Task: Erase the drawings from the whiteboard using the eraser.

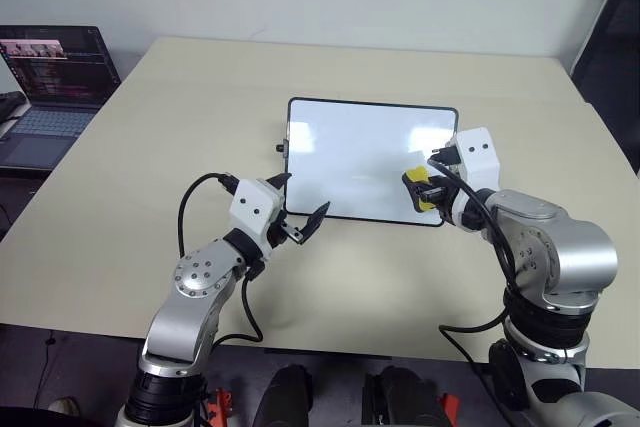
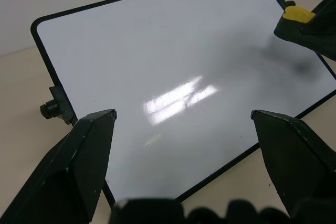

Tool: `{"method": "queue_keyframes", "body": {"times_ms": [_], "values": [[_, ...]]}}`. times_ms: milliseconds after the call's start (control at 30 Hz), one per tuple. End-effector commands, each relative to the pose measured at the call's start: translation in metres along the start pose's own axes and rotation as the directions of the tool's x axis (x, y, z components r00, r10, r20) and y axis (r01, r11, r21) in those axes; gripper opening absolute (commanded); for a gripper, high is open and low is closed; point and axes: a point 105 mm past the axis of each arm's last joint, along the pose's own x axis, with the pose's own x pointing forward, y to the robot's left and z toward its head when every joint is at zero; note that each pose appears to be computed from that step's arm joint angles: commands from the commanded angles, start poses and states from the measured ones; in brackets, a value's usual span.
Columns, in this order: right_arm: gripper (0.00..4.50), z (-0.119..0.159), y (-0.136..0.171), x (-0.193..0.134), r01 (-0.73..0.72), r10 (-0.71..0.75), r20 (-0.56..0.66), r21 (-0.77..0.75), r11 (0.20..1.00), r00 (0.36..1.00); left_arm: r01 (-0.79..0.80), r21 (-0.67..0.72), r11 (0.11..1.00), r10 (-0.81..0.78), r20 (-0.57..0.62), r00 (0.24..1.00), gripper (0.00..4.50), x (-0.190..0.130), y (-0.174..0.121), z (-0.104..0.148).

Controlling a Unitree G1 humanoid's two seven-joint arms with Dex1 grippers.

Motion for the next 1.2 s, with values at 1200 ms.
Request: {"method": "queue_keyframes", "body": {"times_ms": [1200], "values": [[0.86, -0.089, -0.089, -0.041, 0.396, -0.361, -0.260, 0.097, 0.913, 0.896, 0.802, 0.188, 0.566, -0.804, -0.086, 0.588, 4.50, 0.004, -0.061, -0.009]]}}
